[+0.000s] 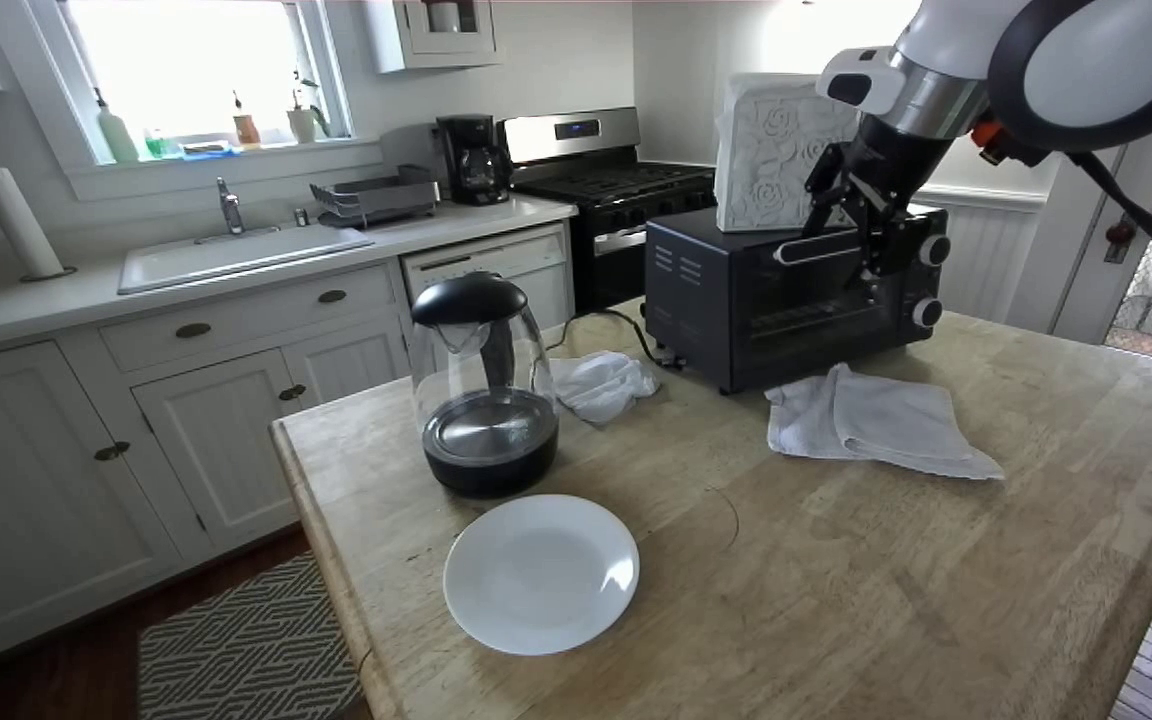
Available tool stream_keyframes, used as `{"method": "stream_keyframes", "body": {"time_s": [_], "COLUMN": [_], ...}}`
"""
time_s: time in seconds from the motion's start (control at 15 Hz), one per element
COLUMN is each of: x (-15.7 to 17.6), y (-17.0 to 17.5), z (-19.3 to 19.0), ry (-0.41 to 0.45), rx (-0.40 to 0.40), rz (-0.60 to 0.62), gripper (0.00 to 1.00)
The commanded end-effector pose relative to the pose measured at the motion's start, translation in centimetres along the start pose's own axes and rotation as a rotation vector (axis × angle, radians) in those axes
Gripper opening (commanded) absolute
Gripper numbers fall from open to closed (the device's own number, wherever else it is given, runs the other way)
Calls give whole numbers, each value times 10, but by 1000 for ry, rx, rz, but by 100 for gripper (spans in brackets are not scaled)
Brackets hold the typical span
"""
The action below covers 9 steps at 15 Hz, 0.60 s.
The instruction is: Open the microwave door
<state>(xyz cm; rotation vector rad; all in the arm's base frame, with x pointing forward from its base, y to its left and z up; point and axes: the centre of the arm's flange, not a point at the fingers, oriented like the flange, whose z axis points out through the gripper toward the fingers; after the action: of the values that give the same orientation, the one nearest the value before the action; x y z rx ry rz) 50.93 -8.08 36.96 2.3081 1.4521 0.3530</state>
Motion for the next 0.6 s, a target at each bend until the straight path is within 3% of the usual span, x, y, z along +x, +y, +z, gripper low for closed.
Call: {"method": "stream_keyframes", "body": {"time_s": [0.0, 0.27, 0.53], "x": [-9, -13, -17], "y": [0, -3, -15], "z": [11, 6, 7], "ry": [-38, -85, -187], "rx": [5, 87, 252], "rz": [-12, -2, 28], "gripper": [100, 100, 100]}}
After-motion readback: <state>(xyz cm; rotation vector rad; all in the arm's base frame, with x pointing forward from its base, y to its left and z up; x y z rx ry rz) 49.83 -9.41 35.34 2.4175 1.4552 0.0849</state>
